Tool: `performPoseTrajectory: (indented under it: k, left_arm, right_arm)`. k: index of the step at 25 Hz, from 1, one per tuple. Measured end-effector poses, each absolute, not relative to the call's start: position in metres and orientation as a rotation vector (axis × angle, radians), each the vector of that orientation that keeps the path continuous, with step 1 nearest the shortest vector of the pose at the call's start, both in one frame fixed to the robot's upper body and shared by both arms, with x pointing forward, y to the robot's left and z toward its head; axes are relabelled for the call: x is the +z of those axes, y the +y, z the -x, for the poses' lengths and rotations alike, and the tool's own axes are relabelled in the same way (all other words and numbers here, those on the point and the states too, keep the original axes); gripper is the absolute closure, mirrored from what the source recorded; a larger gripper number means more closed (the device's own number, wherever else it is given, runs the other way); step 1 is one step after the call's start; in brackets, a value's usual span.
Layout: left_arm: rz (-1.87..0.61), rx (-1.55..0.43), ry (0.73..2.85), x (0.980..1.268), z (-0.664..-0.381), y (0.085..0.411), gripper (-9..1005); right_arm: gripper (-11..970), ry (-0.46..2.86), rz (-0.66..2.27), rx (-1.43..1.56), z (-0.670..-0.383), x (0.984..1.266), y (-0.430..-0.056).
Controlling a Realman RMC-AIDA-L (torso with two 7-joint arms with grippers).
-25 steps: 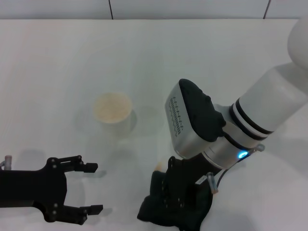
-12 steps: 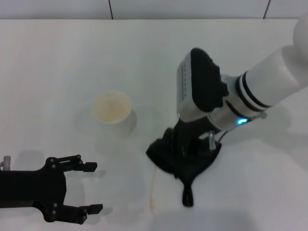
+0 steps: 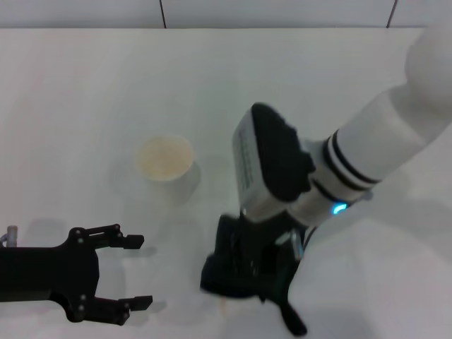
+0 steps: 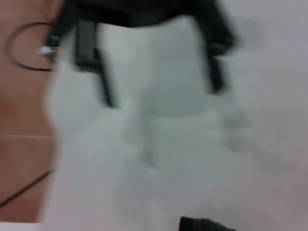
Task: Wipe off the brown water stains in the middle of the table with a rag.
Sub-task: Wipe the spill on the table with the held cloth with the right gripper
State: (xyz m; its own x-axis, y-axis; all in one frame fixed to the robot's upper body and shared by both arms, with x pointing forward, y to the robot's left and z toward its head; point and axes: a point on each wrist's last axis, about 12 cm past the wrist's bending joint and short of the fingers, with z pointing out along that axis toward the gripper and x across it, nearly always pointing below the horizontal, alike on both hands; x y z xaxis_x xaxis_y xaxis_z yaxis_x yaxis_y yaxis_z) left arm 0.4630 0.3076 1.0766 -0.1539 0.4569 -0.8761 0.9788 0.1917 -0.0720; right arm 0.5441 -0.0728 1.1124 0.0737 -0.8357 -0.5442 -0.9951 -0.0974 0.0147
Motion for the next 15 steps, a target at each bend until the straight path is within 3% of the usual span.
performPoseTrajectory:
  k: [9, 15]
  left_arm:
    - [-1.349, -0.868, 1.712, 1.078, -0.463, 0.311, 108]
    - [-1.342, -0.872, 1.707, 1.078, -0.462, 0.312, 108]
  right_arm:
    - [881, 1.661, 2.086, 0.872, -0.515, 1.115, -0.059]
    - [881, 1.693, 2.057, 0.842, -0.525, 1.11, -0.065]
